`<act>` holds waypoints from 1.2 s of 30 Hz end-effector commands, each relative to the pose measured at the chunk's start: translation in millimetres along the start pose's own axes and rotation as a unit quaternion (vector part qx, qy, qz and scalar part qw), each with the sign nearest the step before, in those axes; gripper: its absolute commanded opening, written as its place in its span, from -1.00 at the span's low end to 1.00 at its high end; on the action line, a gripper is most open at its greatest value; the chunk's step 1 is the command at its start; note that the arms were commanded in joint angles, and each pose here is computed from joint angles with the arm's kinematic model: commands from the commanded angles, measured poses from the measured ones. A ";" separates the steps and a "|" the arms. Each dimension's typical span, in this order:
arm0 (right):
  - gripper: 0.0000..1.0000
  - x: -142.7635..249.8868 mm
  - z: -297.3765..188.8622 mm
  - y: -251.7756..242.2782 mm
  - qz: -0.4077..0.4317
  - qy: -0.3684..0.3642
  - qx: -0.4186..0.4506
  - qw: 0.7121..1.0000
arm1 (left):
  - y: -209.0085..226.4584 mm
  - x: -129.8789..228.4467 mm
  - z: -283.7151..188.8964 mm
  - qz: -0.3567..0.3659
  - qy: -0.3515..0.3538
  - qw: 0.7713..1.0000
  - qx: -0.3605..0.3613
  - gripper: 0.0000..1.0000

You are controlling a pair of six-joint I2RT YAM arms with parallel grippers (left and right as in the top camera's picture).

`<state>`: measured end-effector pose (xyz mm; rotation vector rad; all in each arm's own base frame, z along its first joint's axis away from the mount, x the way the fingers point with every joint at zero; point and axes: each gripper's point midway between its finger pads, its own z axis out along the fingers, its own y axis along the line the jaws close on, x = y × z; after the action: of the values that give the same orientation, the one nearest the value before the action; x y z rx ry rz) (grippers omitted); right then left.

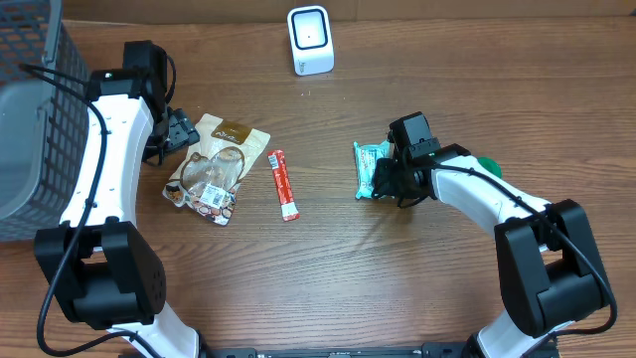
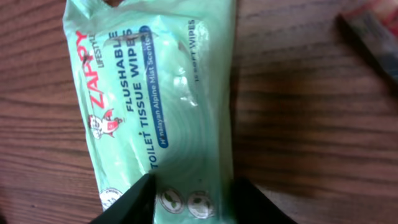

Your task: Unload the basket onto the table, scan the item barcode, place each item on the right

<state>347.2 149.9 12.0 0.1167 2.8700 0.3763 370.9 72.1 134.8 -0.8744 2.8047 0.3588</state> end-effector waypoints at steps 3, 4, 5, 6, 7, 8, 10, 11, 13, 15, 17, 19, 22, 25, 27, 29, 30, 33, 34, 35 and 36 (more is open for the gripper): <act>-0.40 6.1 4.2 -1.5 0.005 0.007 0.003 1.000 | -0.3 -5.7 -7.3 -0.002 -0.014 1.000 0.002 1.00; -0.40 7.0 4.6 -2.0 0.006 0.008 0.004 1.000 | -0.3 -5.7 -7.3 -0.002 -0.014 1.000 0.002 1.00; -0.42 8.9 5.4 -3.2 0.006 0.010 0.005 1.000 | -0.3 -5.7 -7.3 -0.002 -0.014 1.000 0.002 1.00; -0.48 11.0 6.3 -4.4 0.006 0.012 0.006 1.000 | -0.4 -5.6 -7.3 -0.002 -0.014 1.000 0.002 0.99; -0.57 12.4 6.9 -5.2 0.007 0.014 0.007 1.000 | -0.8 -5.5 -7.5 -0.001 -0.014 1.000 0.002 1.00; -0.70 12.6 6.9 -5.2 0.008 0.014 0.007 1.000 | -1.2 -5.3 -7.6 -0.001 -0.014 1.000 0.002 1.00; -0.86 12.6 6.9 -5.2 0.008 0.014 0.007 1.000 | -1.4 -5.2 -7.6 0.000 -0.014 1.000 0.003 1.00; -0.93 12.1 6.7 -5.0 0.008 0.014 0.007 1.000 | -1.4 -5.2 -7.6 0.000 -0.014 1.000 0.003 1.00; -0.93 8.3 5.3 -5.4 0.009 0.009 0.007 1.000 | -1.3 -5.3 -7.6 0.000 -0.014 1.000 0.002 0.99; -0.93 -1.1 -1.0 -4.1 0.012 -0.002 0.004 1.000 | -1.3 -5.3 -7.6 0.000 -0.014 1.000 0.002 0.99; -0.93 -13.2 -11.9 0.4 0.011 -0.017 -0.002 1.000 | -1.3 -5.3 -7.6 0.000 -0.014 1.000 0.002 0.99; -0.93 -26.7 -25.3 2.7 0.006 -0.039 0.005 0.999 | -1.4 -5.2 -7.6 0.000 -0.014 1.000 0.003 0.99; -0.93 -42.7 -43.3 -4.1 -0.025 -0.075 0.059 0.995 | -1.8 -5.1 -7.7 0.000 -0.014 1.000 0.003 1.00; -0.93 -51.8 -56.1 -5.1 -0.068 -0.103 0.112 0.986 | -1.7 -5.1 -7.7 0.000 -0.014 1.000 0.003 0.99; -0.93 -52.9 -59.3 -0.8 -0.099 -0.118 0.141 0.978 | -1.7 -5.1 -7.7 0.000 -0.014 1.000 0.003 1.00; -0.93 -52.2 -64.0 4.3 -0.139 -0.138 0.189 0.962 | -1.7 -5.1 -7.7 0.000 -0.014 1.000 0.003 0.99; -0.93 -52.2 -67.2 7.4 -0.158 -0.149 0.211 0.953 | -1.7 -5.1 -7.7 0.000 -0.014 1.000 0.003 1.00; -0.93 -52.0 -78.4 17.7 -0.205 -0.181 0.269 0.923 | -1.7 -5.1 -7.7 0.000 -0.014 1.000 0.003 1.00; -0.93 -50.5 -81.1 22.2 -0.221 -0.188 0.283 0.914 | -1.7 -5.1 -7.7 0.000 -0.014 1.000 0.003 1.00; -0.93 -48.0 -83.9 28.3 -0.239 -0.195 0.296 0.904 | -1.8 -5.1 -7.7 0.000 -0.014 1.000 0.003 0.99; -0.93 -44.9 -85.4 34.6 -0.255 -0.200 0.306 0.895 | -1.7 -5.1 -7.7 0.000 -0.014 1.000 0.003 1.00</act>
<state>362.3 158.9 73.7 -0.3419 2.5556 -0.3671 371.1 71.5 134.8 -0.8722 2.8052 0.3586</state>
